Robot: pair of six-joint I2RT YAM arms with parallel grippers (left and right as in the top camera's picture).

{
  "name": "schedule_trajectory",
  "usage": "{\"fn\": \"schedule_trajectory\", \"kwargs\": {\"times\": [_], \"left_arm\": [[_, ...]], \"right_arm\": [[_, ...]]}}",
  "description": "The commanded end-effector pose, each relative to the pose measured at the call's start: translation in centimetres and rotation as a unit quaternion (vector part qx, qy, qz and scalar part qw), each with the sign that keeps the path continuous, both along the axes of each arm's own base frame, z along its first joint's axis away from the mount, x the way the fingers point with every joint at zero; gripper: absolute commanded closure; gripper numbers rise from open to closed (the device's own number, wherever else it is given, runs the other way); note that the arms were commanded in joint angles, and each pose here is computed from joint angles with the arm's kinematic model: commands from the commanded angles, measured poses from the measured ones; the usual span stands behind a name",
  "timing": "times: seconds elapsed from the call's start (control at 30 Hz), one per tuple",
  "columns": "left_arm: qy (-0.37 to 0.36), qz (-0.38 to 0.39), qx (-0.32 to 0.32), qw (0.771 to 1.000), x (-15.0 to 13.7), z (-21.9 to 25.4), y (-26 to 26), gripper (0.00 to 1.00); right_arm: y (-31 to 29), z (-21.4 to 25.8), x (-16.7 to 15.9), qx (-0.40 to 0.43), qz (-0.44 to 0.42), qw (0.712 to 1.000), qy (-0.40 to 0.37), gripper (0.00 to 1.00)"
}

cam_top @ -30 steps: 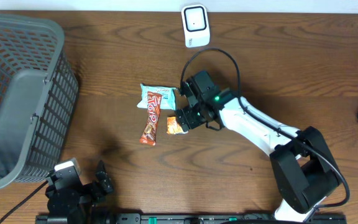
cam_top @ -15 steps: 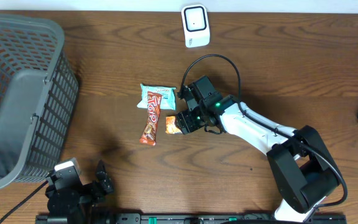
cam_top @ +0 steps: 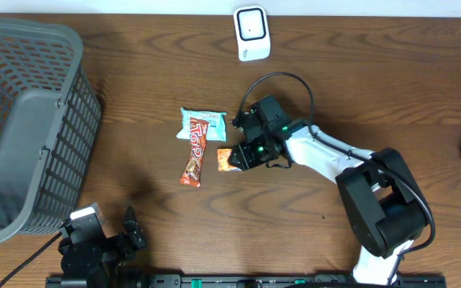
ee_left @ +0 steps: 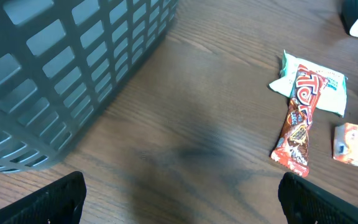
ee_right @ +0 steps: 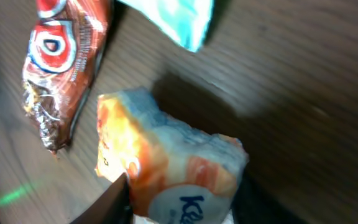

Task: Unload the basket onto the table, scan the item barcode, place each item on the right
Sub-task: 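Reach the right gripper to the small orange packet and grasp it, then lift the orange packet and move it up toward the scanner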

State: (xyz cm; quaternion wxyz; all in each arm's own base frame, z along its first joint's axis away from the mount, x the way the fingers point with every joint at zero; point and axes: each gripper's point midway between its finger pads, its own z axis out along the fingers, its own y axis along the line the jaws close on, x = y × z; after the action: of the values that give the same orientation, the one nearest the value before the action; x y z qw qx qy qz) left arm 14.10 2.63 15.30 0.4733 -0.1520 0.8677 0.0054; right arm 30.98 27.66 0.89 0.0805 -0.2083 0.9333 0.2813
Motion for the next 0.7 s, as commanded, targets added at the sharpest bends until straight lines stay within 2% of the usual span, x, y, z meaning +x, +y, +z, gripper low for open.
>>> {"fn": "schedule_trajectory", "kwargs": {"times": [0.0,0.13,0.2,0.3,0.4,0.5,0.67], "left_arm": [[0.001,0.003,0.002,1.0,0.0,-0.1,0.1,0.01],[0.001,0.003,0.002,1.0,0.0,-0.1,0.1,0.01],[0.001,0.003,0.002,1.0,0.0,-0.1,0.1,0.01],[0.001,0.003,0.002,1.0,0.0,-0.1,0.1,0.01],[0.001,0.003,0.002,1.0,0.0,-0.1,0.1,0.01],[0.001,0.003,0.002,1.0,0.0,-0.1,0.1,0.01],[0.001,0.003,0.002,1.0,0.0,-0.1,0.1,0.01]], "right_arm": [[-0.5,-1.3,-0.4,-0.009,-0.003,1.0,0.018,0.66],[-0.5,-1.3,-0.4,-0.009,-0.002,1.0,0.018,0.67],[-0.5,-1.2,-0.4,-0.009,-0.003,1.0,0.018,0.73],[-0.2,-1.0,-0.4,0.002,0.0,1.0,0.019,0.91],[0.5,0.1,-0.4,0.04,0.007,0.999,0.033,0.99],[0.4,1.8,-0.1,0.075,-0.004,0.995,0.065,0.99],[-2.3,4.3,0.9,0.098,-0.108,0.973,0.176,0.99]]}}
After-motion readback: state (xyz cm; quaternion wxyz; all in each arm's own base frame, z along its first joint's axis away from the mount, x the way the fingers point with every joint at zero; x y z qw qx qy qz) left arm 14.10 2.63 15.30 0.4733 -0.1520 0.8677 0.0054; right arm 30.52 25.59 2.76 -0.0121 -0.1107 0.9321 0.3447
